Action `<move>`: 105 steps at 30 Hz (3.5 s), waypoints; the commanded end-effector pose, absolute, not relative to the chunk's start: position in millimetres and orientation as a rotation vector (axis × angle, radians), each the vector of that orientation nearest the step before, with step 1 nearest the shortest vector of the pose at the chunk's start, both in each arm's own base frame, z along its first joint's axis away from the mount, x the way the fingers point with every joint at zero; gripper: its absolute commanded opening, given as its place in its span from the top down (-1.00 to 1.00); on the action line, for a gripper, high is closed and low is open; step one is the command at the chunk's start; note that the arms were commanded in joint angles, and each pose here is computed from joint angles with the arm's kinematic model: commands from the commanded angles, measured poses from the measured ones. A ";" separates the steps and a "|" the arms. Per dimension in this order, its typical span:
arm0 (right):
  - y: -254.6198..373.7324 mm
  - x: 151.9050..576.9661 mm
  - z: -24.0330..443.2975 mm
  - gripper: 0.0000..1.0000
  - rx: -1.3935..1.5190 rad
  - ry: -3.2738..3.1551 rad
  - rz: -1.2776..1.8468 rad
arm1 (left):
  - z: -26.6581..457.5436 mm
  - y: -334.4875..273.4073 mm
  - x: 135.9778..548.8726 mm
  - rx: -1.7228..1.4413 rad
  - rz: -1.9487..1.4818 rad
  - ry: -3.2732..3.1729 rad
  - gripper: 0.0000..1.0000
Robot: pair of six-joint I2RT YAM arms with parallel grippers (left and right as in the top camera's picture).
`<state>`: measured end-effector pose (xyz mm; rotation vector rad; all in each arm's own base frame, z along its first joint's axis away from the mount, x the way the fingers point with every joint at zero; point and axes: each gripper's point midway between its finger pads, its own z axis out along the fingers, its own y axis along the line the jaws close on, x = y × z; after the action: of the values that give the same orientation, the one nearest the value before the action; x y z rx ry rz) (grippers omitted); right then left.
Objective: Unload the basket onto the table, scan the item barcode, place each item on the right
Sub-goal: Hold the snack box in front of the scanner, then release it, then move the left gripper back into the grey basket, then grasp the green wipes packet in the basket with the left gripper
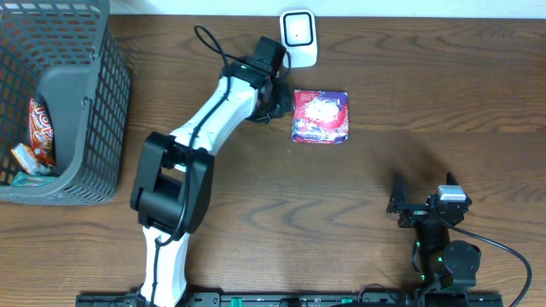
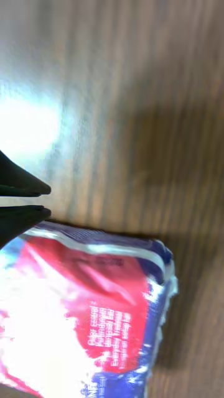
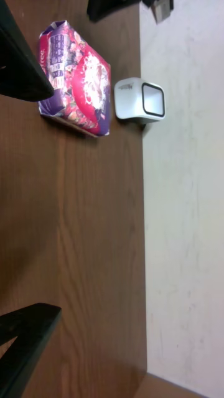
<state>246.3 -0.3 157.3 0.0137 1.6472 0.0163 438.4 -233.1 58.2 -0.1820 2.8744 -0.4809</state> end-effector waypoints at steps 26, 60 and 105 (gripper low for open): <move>0.2 246.2 156.4 -0.99 0.024 1.646 0.028 | 27.3 -274.5 423.6 0.006 -0.426 2.884 0.85; 0.2 246.2 156.4 -0.98 0.024 1.646 0.028 | 429.8 -11.2 443.8 -0.344 -0.408 1.861 -0.22; 0.2 246.2 156.4 -0.98 0.024 1.646 0.028 | 127.7 276.3 299.8 -1.548 0.454 2.540 -0.99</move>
<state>246.3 -0.3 157.3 0.0137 1.6472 0.0163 310.3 275.9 152.0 -1.4631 2.5053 0.4155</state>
